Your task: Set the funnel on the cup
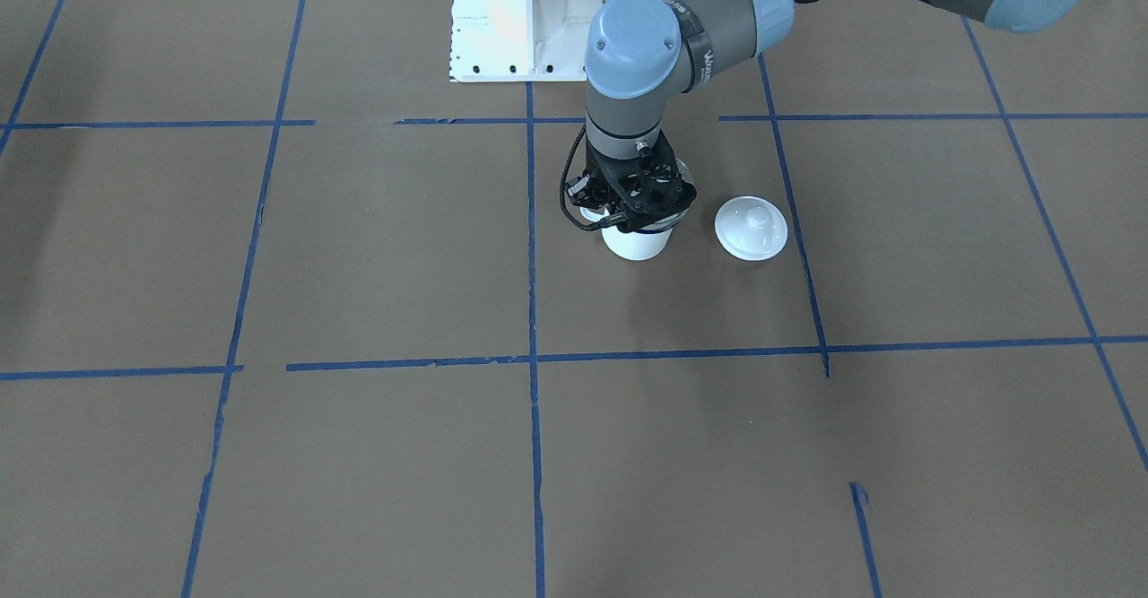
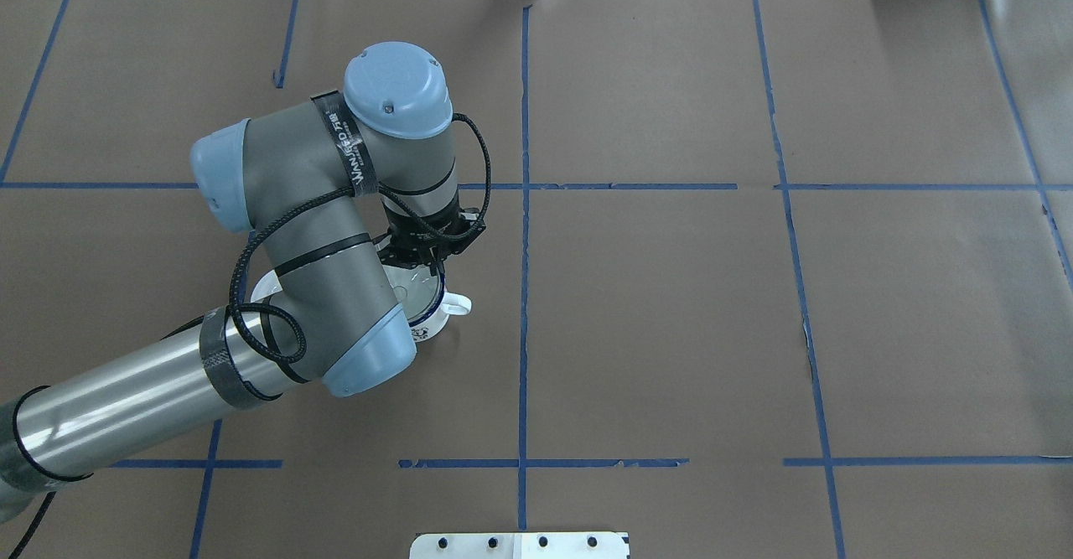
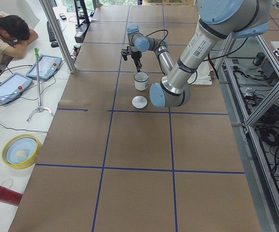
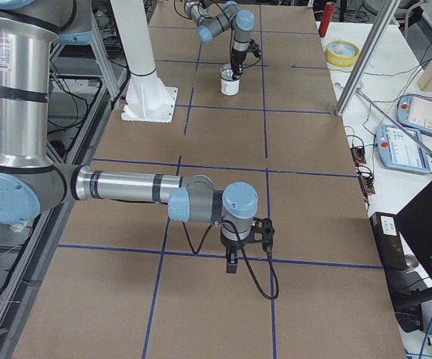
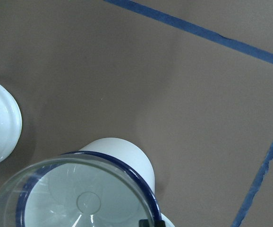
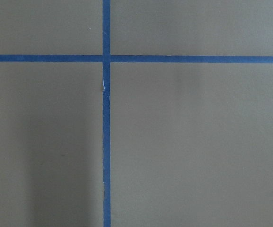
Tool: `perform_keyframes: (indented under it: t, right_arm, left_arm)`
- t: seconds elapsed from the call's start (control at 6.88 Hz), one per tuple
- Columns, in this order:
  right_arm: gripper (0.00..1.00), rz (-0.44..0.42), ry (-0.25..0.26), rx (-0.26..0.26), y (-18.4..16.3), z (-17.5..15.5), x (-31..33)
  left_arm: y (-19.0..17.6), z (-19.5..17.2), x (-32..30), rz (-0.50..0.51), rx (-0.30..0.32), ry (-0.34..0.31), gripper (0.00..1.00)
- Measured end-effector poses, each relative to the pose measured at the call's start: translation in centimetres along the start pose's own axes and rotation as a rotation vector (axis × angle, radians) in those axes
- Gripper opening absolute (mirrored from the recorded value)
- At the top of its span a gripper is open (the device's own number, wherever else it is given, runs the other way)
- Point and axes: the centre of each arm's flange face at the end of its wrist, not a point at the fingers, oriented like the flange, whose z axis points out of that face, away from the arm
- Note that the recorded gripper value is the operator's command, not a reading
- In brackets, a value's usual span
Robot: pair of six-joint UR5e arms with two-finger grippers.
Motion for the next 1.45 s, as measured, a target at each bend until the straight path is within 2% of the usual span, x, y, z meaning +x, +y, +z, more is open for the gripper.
perform_keyframes:
  t: [0.15, 0.44, 0.58, 0.73, 1.16, 1.31, 1.45]
  right_arm:
    - [1.0, 0.0, 0.0, 0.0, 0.0, 0.0, 0.0]
    - [1.0, 0.0, 0.0, 0.0, 0.0, 0.0, 0.0]
    - [1.0, 0.0, 0.0, 0.0, 0.0, 0.0, 0.0]
    - [1.0, 0.0, 0.0, 0.0, 0.0, 0.0, 0.0]
    - [1.0, 0.0, 0.0, 0.0, 0.0, 0.0, 0.0]
    - [1.0, 0.0, 0.0, 0.0, 0.0, 0.0, 0.0]
    - [1.0, 0.0, 0.0, 0.0, 0.0, 0.0, 0.0]
  left_arm:
    - [0.2, -0.9, -0.1, 0.007, 0.006, 0.018, 1.0]
    - [-0.3, -6.7, -2.6, 0.077, 0.052, 0.116, 1.0]
    - [-1.8, -10.0, -5.8, 0.153, 0.098, 0.16, 1.0]
    - [-4.9, -12.7, -10.1, 0.244, 0.147, 0.173, 1.0]
    - [-17.3, -16.4, -28.4, 0.506, 0.212, 0.082, 1.0]
    - [-20.4, -16.9, -35.5, 0.567, 0.218, 0.044, 1.0]
    - [-22.7, -16.6, -42.6, 0.588, 0.198, 0.018, 1.0]
